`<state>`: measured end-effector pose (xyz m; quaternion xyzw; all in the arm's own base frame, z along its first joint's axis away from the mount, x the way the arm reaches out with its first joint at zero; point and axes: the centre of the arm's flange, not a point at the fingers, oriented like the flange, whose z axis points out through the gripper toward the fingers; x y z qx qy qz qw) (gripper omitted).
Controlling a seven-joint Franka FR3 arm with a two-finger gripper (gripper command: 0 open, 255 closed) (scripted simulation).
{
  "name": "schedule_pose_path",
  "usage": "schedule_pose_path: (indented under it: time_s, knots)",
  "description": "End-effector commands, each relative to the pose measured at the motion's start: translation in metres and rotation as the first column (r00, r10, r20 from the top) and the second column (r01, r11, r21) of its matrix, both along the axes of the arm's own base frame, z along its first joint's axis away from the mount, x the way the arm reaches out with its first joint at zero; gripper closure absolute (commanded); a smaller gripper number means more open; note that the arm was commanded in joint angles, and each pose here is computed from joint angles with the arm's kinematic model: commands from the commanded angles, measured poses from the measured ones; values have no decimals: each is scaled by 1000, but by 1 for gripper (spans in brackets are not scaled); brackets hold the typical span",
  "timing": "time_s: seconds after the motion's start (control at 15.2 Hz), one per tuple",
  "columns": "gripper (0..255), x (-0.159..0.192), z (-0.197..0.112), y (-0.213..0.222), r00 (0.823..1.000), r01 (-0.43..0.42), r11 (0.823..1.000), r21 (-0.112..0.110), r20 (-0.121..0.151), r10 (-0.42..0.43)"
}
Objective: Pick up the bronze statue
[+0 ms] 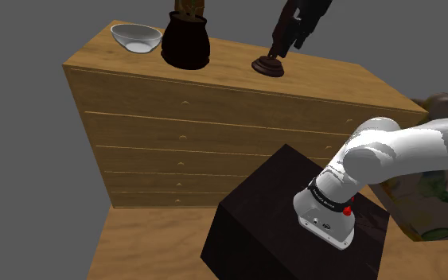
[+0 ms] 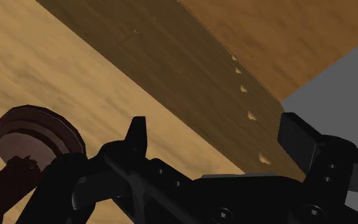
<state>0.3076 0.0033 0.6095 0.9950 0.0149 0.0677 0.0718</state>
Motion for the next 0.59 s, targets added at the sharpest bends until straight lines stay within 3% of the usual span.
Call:
schedule_pose_path:
  time_s: [0.0, 0.26, 0.53]
  knots:
    - [0, 0, 0, 0, 1000, 0, 1000, 0, 0, 0]
    - [0, 23, -13, -26, 989, 97, 995, -39, 115, -92]
    - [0, 45, -22, -55, 956, 197, 978, -66, 232, -177]
